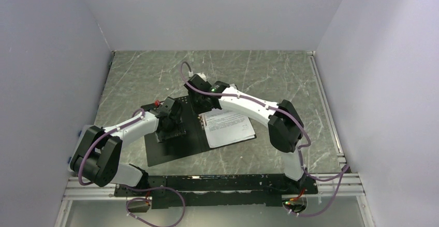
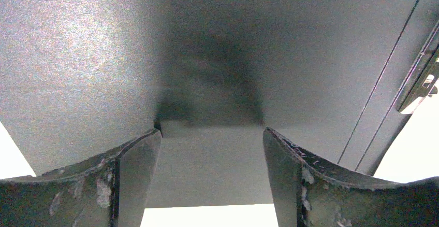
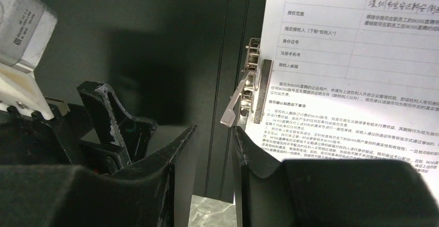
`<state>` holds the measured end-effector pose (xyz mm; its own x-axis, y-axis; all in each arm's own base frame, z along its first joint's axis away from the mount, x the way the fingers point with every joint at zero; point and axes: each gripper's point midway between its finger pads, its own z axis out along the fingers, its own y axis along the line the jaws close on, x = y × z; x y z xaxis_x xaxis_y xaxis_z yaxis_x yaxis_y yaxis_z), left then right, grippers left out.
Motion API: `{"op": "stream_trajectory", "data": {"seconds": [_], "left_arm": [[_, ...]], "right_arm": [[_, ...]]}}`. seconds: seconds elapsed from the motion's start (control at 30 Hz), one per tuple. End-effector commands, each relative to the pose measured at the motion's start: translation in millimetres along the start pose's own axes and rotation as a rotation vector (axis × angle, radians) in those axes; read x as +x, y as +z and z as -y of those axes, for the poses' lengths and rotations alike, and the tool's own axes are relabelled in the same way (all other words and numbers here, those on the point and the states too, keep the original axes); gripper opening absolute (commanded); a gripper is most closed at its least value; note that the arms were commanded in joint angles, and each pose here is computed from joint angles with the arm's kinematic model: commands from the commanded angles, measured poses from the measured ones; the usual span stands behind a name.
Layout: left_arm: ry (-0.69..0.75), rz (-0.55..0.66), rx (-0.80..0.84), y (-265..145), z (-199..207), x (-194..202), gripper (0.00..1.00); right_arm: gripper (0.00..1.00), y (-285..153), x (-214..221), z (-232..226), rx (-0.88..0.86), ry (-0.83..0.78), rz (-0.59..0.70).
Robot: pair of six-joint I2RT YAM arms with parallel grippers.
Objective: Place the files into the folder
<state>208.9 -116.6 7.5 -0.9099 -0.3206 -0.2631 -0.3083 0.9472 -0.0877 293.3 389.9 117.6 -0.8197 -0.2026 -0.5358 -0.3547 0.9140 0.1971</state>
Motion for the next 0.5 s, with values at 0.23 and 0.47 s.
{"op": "stream_trajectory", "data": {"seconds": [0.23,0.47], "left_arm": [[-0.038,-0.221,-0.004,31,-15,63,0.79],[-0.040,-0.217,-0.003,31,-15,63,0.78]], "right_arm": [[0.27,15,-3,-5,0.019,-0.031,-0.013],[0.23,22,3,-5,0.046,-0.059,-0.034]]}}
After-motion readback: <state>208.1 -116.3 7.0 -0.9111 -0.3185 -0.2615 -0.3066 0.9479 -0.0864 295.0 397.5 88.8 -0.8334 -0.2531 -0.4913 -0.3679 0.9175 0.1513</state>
